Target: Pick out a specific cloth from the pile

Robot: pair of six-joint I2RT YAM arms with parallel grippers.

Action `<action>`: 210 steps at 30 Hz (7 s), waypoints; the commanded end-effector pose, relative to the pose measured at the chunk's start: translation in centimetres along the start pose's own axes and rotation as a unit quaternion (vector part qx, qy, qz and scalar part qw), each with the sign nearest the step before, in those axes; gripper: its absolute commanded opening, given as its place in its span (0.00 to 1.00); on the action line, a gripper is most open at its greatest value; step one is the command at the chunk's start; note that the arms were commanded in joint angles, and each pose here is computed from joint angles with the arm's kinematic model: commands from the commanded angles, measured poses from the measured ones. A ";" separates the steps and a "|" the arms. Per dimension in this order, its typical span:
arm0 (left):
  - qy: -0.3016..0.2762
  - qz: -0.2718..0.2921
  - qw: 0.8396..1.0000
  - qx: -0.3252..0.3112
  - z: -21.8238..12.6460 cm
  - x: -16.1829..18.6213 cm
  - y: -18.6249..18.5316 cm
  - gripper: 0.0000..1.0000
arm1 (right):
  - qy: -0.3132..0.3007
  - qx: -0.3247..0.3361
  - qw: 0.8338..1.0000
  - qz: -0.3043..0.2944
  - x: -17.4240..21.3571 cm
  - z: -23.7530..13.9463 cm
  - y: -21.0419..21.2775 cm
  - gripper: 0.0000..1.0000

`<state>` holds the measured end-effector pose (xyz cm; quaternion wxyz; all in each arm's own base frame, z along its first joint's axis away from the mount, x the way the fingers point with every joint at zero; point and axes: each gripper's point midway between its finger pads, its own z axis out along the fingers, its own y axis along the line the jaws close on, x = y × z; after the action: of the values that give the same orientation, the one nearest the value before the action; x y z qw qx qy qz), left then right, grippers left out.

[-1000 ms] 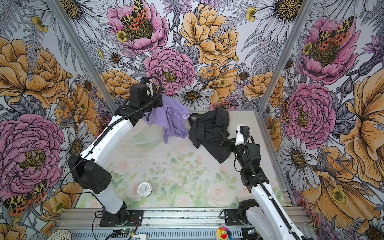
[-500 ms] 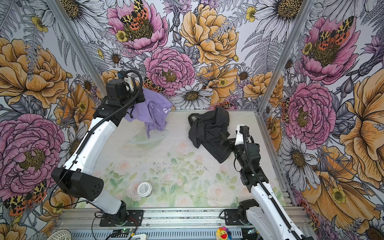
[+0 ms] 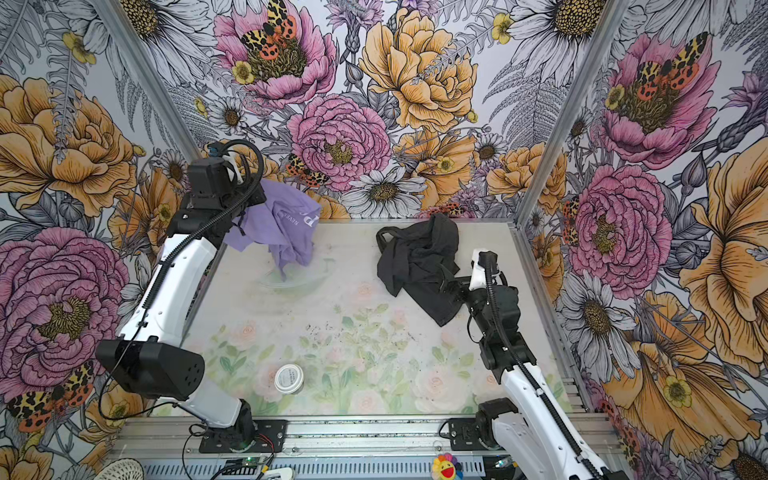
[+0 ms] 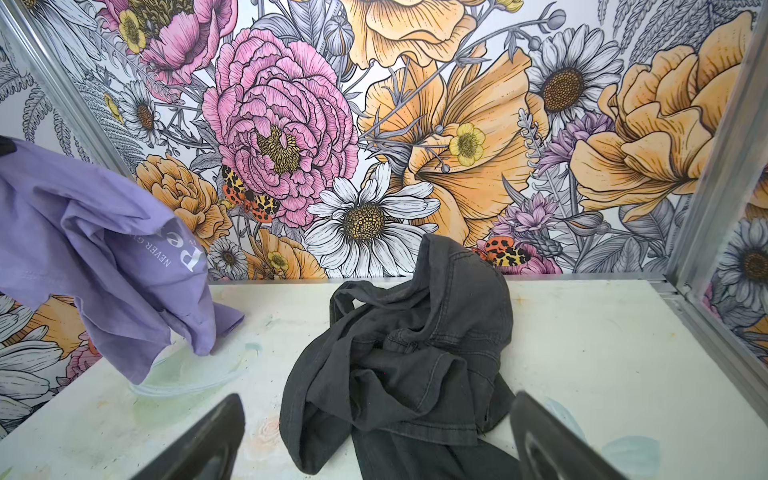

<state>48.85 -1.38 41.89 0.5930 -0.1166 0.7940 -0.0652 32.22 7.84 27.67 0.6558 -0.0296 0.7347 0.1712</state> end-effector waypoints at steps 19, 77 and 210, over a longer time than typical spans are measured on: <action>-0.073 -0.002 0.994 -0.083 -1.3 -6.2 6.8 0.00 | -0.010 -0.006 1.000 0.004 -0.4 0.4 0.3 0.99; -0.029 -0.158 0.974 -0.158 4.5 9.5 16.4 0.01 | 0.005 -0.011 1.000 0.001 -0.2 0.5 0.5 0.99; -0.011 -0.010 0.990 -0.143 7.6 17.1 14.7 0.99 | 0.043 -0.008 0.999 0.006 1.2 1.8 0.2 0.99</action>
<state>48.84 8.26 20.24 0.5768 -0.1970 0.7902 0.0635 33.54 8.29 24.79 0.6113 -0.0304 0.7725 0.1694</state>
